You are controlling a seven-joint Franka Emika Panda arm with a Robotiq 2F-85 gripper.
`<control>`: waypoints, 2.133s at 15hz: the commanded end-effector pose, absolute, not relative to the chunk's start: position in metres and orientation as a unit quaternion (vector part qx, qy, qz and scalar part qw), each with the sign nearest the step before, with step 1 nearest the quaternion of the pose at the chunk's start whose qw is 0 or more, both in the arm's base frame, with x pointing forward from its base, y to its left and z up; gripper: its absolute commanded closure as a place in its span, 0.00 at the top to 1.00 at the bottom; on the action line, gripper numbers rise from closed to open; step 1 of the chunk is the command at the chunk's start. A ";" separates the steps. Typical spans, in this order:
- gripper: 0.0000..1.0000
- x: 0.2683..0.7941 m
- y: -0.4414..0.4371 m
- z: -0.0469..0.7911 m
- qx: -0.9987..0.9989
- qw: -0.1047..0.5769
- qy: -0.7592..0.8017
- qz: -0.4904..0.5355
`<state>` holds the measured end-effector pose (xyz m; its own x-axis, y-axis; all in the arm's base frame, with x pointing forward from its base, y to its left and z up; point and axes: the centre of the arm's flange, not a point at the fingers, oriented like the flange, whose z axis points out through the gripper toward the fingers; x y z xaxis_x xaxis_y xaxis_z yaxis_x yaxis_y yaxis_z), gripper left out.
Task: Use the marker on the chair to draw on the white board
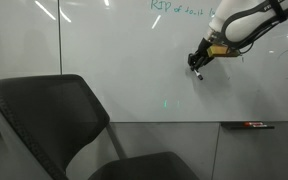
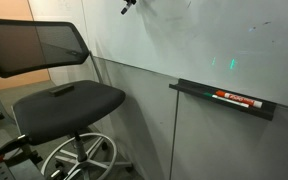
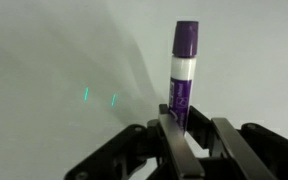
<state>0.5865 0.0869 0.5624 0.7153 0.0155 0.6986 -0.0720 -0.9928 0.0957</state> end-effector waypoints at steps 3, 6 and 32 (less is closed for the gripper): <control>0.08 0.614 0.091 0.581 0.910 0.065 -0.024 0.408; 0.08 0.616 0.090 0.596 0.904 0.067 -0.025 0.422; 0.08 0.478 0.053 0.613 0.952 0.007 -0.048 0.304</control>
